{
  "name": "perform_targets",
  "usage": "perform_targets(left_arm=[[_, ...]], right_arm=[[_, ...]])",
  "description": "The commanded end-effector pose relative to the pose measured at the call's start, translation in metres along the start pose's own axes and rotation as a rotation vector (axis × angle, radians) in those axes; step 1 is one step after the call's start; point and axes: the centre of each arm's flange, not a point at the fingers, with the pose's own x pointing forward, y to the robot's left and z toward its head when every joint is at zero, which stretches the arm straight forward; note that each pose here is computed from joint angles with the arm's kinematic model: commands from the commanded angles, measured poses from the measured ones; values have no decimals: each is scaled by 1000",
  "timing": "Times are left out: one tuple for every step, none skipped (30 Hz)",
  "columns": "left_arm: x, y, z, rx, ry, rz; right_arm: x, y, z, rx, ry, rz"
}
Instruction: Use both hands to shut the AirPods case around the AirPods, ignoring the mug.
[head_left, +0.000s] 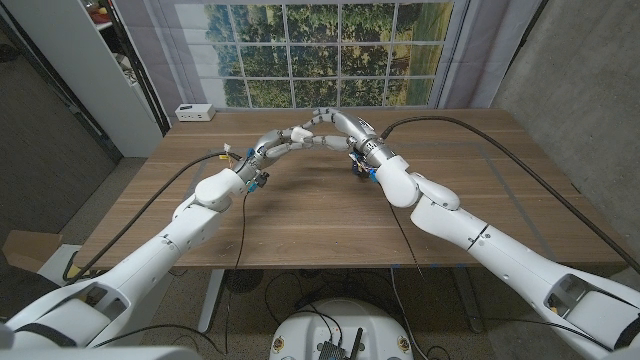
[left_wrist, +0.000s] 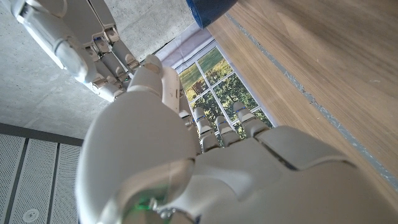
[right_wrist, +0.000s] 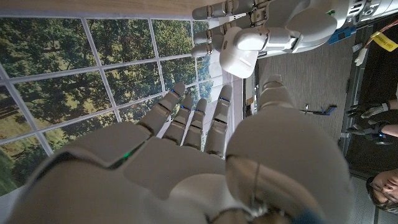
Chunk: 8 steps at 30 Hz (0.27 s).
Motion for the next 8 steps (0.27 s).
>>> perform_targets(left_arm=[[-4,0,2,-2,-8,18],[-4,0,2,-4,-10,20],[-5,-1,3,-6,-11,23],[-5,-1,3,-5,-13,24],[-5,-1,3,-5,-14,24],[-5,-1,4,-4,-14,25],[-5,-1,4,-4,-15,25],[-5,-1,4,-5,-15,24]], right_arm=[[-10,-21,-8,24,26,-89],[-10,-23,-9,24,31,-96],[-11,-24,-10,25,38,-103],[-12,-26,-12,26,45,-110],[-12,-27,-14,25,52,-116],[-14,-29,-16,25,60,-123],[-15,-30,-18,24,67,-130],[-16,-31,-20,23,76,-134]])
